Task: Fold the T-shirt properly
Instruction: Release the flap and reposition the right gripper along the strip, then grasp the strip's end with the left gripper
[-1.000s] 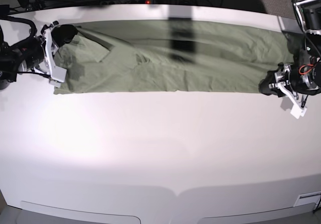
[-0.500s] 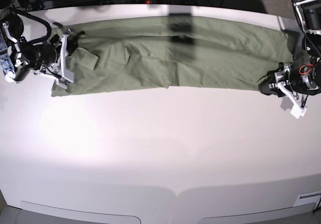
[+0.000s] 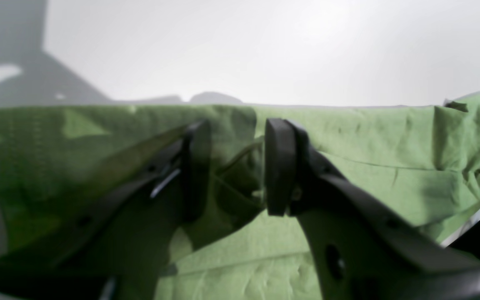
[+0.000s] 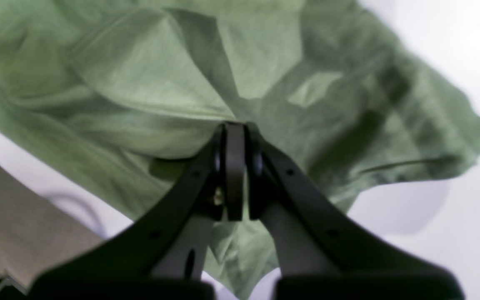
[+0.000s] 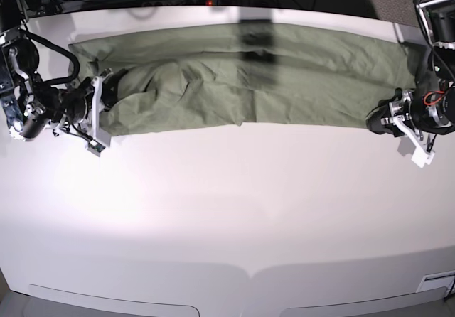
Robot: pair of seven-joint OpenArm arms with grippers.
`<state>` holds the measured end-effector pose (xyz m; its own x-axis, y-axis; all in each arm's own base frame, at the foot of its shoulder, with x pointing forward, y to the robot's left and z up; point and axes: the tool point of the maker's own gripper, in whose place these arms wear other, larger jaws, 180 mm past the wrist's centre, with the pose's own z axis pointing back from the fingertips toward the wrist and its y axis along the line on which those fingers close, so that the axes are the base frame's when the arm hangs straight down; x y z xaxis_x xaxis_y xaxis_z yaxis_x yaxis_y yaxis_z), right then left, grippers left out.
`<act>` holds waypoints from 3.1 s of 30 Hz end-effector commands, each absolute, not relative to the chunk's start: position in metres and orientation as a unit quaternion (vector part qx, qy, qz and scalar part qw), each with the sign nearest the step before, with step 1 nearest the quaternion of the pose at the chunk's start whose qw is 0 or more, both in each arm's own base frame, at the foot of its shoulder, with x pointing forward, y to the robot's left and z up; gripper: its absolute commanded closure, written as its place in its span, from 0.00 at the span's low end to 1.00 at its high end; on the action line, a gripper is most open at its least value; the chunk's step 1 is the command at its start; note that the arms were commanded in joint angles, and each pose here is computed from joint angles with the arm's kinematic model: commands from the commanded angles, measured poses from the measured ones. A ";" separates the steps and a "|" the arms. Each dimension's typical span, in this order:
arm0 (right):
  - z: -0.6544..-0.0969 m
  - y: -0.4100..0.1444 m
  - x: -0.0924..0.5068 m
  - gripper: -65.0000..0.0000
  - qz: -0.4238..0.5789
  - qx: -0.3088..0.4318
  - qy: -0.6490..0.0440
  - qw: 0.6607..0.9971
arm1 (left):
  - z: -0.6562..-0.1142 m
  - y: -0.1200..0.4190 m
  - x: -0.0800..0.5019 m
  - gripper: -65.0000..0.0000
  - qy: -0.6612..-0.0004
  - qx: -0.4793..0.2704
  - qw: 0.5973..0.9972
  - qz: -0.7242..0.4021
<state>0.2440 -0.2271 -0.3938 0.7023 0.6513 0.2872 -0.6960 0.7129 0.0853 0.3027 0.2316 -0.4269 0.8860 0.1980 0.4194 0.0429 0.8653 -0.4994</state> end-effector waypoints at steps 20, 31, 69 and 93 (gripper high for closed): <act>-0.366 -0.302 0.296 0.53 0.322 -0.125 -0.139 0.928 | -0.415 0.243 0.314 0.67 -0.253 -0.241 0.936 0.036; -0.346 -0.222 0.307 0.53 0.362 0.031 -0.205 0.909 | -0.405 0.244 0.319 0.67 -0.267 -0.238 0.933 0.027; -0.473 -0.191 0.258 0.53 0.233 0.091 -0.095 0.964 | -0.455 0.226 0.244 0.67 -0.198 -0.114 0.973 -0.012; -0.473 -0.231 0.307 0.53 0.145 -0.013 -0.091 0.985 | -0.382 0.231 0.349 0.67 -0.319 -0.096 0.943 -0.030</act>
<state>0.3366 -0.2015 -0.4592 0.9011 0.2845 0.3272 -0.3071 0.9515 0.0186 0.3364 0.2243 -0.3986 0.8266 0.0069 0.5627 0.1136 0.9773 -0.1788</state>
